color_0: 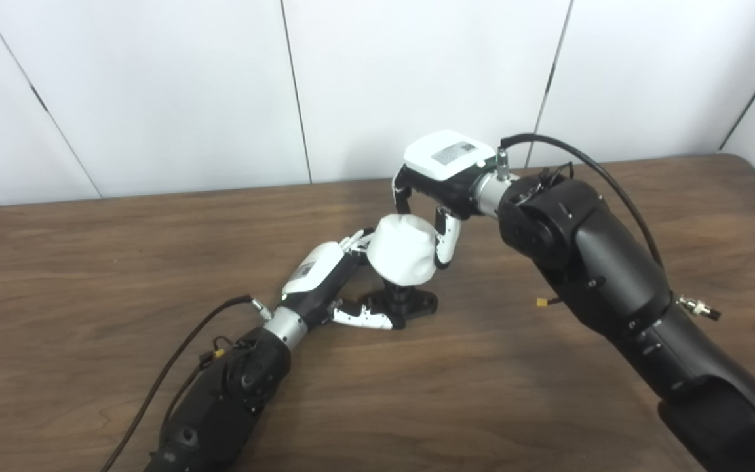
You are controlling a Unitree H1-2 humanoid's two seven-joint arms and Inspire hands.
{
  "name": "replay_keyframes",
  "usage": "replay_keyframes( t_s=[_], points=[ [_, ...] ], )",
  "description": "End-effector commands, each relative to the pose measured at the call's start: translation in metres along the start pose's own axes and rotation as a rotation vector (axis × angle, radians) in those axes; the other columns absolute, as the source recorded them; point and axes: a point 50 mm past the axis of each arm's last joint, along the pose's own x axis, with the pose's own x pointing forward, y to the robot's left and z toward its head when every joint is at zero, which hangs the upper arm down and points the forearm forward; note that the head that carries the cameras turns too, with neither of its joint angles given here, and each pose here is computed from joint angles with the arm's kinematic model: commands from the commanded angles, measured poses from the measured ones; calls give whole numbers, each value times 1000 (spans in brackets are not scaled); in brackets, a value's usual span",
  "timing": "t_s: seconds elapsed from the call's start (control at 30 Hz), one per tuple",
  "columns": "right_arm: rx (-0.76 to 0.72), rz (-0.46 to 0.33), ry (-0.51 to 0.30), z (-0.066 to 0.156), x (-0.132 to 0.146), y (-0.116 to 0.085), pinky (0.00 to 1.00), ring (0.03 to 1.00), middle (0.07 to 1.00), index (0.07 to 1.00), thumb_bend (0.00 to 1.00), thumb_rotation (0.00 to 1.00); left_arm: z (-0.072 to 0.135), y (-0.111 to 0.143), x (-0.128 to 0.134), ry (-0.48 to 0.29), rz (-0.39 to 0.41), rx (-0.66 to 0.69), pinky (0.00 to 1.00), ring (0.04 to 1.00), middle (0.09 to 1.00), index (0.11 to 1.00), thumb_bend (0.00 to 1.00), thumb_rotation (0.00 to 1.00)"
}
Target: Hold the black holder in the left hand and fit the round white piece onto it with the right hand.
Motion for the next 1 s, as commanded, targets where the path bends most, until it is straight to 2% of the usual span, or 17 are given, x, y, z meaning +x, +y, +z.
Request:
replay_keyframes(
  t_s=[0.0,0.33,0.7,0.97],
  points=[
    [-22,-28,-80,14,-1,-10,687,719,720,483,526,143,-11,-54,-18,95,-165,-57,971,1000,946,481,524,58],
    [-70,-31,-95,18,-5,-18,673,709,715,483,525,145,-13,-55,-17,102,-168,-56,975,1000,952,481,524,58],
    [-119,-31,-119,21,-9,-44,708,719,708,483,525,142,-13,-55,-17,103,-170,-52,988,1000,949,481,524,58],
    [-208,-11,-165,19,-9,-52,693,698,688,479,526,139,-14,-53,-18,101,-171,-49,976,1000,948,481,524,58]
  ],
)
